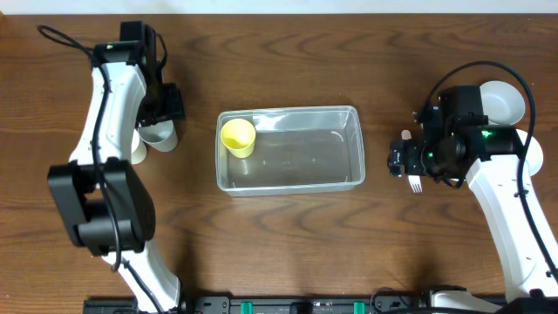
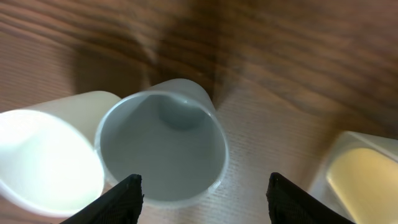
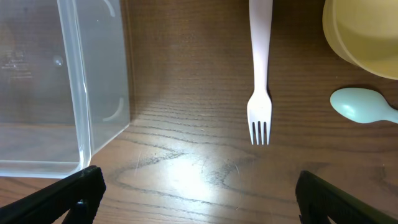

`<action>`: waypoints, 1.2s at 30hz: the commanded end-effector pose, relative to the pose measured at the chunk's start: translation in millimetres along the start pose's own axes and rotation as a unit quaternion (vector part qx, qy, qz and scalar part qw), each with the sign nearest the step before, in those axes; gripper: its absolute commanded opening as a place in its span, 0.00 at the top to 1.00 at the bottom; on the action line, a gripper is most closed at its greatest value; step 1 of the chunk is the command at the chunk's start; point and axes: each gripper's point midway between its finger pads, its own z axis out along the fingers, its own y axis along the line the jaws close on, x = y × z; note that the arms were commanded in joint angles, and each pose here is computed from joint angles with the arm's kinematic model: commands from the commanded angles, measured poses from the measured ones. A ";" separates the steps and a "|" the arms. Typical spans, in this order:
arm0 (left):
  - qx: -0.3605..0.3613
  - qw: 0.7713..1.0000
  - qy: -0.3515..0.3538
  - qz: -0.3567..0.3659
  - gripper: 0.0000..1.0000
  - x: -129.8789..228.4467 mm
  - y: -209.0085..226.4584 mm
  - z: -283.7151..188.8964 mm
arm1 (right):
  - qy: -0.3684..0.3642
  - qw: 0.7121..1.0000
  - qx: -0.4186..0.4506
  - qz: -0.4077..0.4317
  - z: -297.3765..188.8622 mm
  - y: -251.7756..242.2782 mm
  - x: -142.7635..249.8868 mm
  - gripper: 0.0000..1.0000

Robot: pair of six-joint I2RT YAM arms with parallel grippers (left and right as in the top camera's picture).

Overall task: Pack container
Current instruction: 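Grasp the grey cup rim with the left gripper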

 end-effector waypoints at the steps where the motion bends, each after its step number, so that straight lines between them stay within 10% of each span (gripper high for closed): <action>1: 0.001 0.999 0.043 -0.005 0.35 7.2 -1.9 29.5 | -0.008 1.000 0.003 -0.004 -4.0 -1.8 -5.3 0.01; 16: -0.003 0.998 0.063 0.004 0.94 12.9 -6.5 36.1 | -0.008 1.000 0.003 -0.004 -4.0 -1.9 -5.2 0.01; 36: 0.056 0.981 -0.072 0.169 0.94 101.3 -104.8 -141.0 | -0.007 1.000 0.003 -0.004 -3.9 -1.9 -4.8 0.01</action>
